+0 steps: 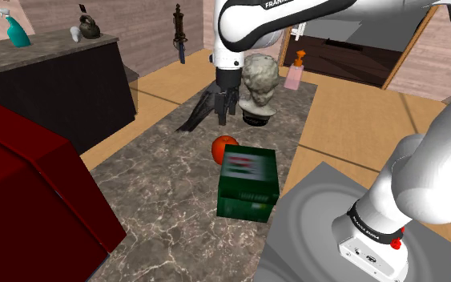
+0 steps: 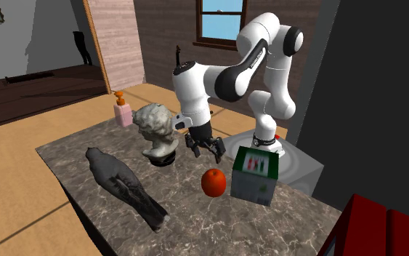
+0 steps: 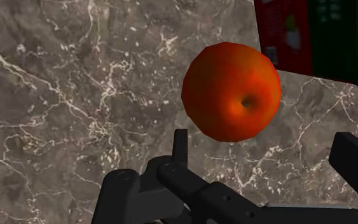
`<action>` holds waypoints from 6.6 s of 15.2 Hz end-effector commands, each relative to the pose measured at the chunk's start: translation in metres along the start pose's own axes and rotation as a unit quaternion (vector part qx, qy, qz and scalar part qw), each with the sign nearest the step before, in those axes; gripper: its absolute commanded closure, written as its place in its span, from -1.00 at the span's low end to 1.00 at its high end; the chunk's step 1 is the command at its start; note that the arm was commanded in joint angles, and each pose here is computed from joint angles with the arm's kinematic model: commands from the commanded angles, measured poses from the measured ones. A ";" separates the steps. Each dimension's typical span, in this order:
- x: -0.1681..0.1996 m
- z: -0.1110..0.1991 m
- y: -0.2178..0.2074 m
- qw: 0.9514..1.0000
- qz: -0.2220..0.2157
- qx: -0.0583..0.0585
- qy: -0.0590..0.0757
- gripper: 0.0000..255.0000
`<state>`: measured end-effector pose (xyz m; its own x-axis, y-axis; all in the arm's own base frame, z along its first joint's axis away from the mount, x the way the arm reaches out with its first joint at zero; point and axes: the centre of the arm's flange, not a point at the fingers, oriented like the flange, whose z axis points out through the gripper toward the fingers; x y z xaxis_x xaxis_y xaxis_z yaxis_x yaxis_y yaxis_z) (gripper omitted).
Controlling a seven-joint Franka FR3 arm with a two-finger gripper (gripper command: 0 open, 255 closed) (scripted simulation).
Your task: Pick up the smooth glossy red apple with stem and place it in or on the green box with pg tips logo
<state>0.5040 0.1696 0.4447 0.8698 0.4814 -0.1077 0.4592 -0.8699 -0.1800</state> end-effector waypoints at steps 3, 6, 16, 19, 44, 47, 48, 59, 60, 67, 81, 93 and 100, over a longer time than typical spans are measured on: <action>0.010 0.025 -0.007 1.000 -0.013 0.004 -0.007 -1.00; 0.010 0.041 -0.007 1.000 -0.013 0.004 -0.007 -1.00; 0.009 0.049 -0.007 1.000 -0.013 0.004 -0.007 1.00; 0.009 0.049 -0.007 1.000 -0.013 0.004 -0.007 1.00; -0.001 -0.049 -0.025 1.000 -0.013 0.004 -0.007 1.00; -0.003 -0.064 -0.028 1.000 -0.013 0.004 -0.007 1.00; -0.004 -0.069 -0.029 1.000 -0.013 0.004 -0.007 1.00; -0.010 -0.126 -0.039 1.000 -0.013 0.004 -0.007 1.00; -0.011 -0.131 -0.040 1.000 -0.013 0.004 -0.007 1.00; -0.014 -0.167 -0.047 1.000 -0.013 0.004 -0.007 1.00; -0.132 -0.207 -0.179 1.000 -0.013 0.004 -0.007 1.00; -0.125 -0.145 -0.168 1.000 -0.013 0.004 -0.007 1.00; -0.121 -0.109 -0.161 1.000 -0.013 0.004 -0.007 1.00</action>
<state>0.3449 0.2389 0.5988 0.8555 0.5045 -0.1165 0.4794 -0.8568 -0.1899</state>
